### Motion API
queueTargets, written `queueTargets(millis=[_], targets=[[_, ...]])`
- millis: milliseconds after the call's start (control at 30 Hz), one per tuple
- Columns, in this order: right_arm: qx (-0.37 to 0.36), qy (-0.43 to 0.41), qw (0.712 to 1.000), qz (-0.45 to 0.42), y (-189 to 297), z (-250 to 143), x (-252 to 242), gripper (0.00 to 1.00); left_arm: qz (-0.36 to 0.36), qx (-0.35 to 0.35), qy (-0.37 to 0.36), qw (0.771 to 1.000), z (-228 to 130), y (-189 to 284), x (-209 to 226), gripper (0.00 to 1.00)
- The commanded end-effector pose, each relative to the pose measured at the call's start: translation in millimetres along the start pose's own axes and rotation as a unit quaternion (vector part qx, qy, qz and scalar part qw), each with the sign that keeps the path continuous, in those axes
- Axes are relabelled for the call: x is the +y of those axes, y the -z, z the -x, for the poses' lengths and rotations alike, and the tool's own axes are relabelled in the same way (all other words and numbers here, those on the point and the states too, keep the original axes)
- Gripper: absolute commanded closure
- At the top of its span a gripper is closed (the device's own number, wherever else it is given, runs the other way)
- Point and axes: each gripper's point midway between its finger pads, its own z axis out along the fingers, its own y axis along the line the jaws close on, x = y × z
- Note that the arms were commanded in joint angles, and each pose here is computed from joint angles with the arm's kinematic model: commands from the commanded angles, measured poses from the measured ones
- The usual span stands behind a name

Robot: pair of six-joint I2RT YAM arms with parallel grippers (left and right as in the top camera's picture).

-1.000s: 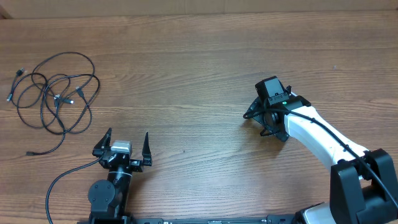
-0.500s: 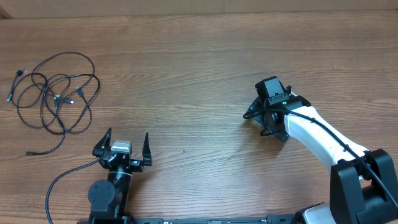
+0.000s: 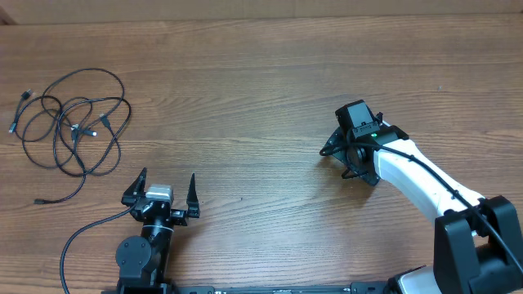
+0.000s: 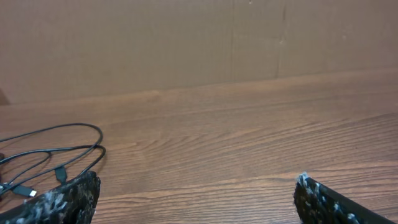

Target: Untangle cables

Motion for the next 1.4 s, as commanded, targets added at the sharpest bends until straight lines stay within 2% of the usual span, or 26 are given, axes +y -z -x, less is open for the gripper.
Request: queueTargets(millis=[0, 367, 633, 833, 1067, 1367], targets=[[-0.02, -0.011, 0.999, 0.03, 19, 8, 6, 0.0, 0.004, -0.003, 0.001, 1.0, 0, 0, 2, 0.0], [-0.1, -0.033, 0.983, 0.149, 106, 34, 18, 0.0, 0.004, -0.003, 0.001, 1.0, 0, 0, 2, 0.01], [-0.178, -0.056, 0.946, 0.266, 197, 44, 8, 0.0, 0.004, -0.003, 0.001, 1.0, 0, 0, 2, 0.0], [-0.219, -0.067, 0.917, 0.326, 245, 44, -6, 0.0, 0.004, -0.003, 0.001, 1.0, 0, 0, 2, 0.0], [-0.245, -0.075, 0.895, 0.365, 276, 40, -21, 0.0, 0.004, -0.003, 0.001, 1.0, 0, 0, 2, 0.0], [-0.231, -0.071, 0.907, 0.344, 264, 36, -24, 0.0, 0.004, -0.003, 0.001, 1.0, 0, 0, 2, 0.0]])
